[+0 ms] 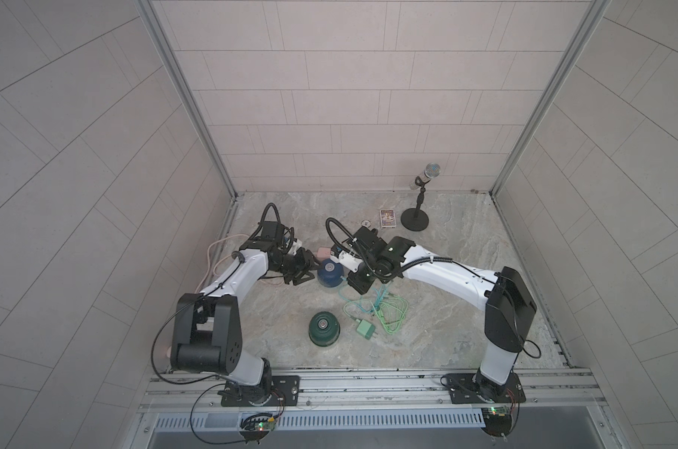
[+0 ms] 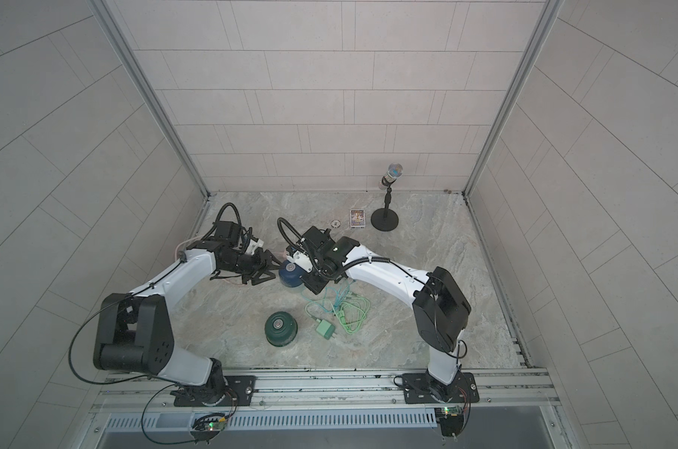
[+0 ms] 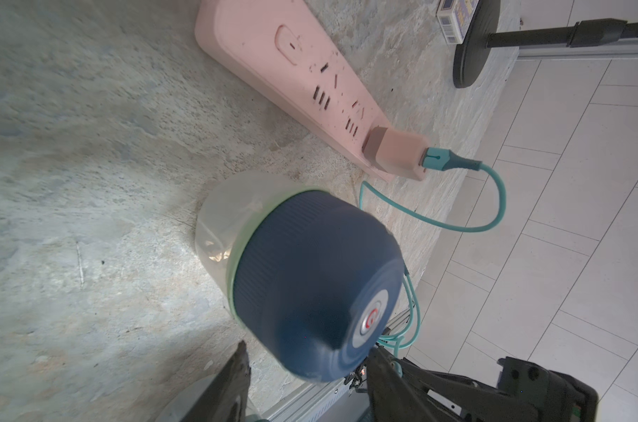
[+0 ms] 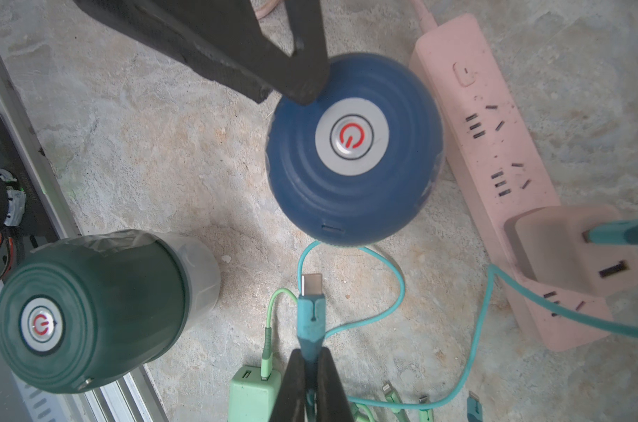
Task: Charge the cordless meat grinders
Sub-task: Insert the charging cable into the cordless meat grinder.
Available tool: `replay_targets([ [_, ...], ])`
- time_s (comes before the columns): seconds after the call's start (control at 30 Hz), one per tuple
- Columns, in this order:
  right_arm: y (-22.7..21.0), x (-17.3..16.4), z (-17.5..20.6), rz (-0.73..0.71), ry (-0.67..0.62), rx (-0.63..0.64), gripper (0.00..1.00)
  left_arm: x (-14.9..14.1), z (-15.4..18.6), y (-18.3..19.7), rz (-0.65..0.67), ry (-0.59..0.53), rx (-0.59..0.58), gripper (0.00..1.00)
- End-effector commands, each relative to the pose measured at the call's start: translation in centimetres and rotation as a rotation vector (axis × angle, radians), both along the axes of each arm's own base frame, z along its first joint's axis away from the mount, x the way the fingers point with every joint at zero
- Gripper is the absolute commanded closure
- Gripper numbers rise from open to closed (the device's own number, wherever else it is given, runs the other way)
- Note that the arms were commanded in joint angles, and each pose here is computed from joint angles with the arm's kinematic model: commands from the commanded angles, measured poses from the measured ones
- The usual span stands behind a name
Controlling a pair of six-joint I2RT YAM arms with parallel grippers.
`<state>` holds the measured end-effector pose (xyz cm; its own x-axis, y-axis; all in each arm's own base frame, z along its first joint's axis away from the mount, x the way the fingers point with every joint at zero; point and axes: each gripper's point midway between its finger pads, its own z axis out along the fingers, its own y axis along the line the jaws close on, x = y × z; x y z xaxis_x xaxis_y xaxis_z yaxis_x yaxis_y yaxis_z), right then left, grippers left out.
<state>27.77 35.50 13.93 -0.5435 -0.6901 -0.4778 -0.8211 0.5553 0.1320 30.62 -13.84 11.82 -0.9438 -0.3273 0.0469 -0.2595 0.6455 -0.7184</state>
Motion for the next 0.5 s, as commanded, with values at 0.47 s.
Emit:
replay_targets([
  [0.47, 0.5, 0.9, -0.7, -0.004, -0.017, -0.040, 0.93, -2.4, -3.1, 0.3, -0.008, 0.063, 0.034, 0.50],
])
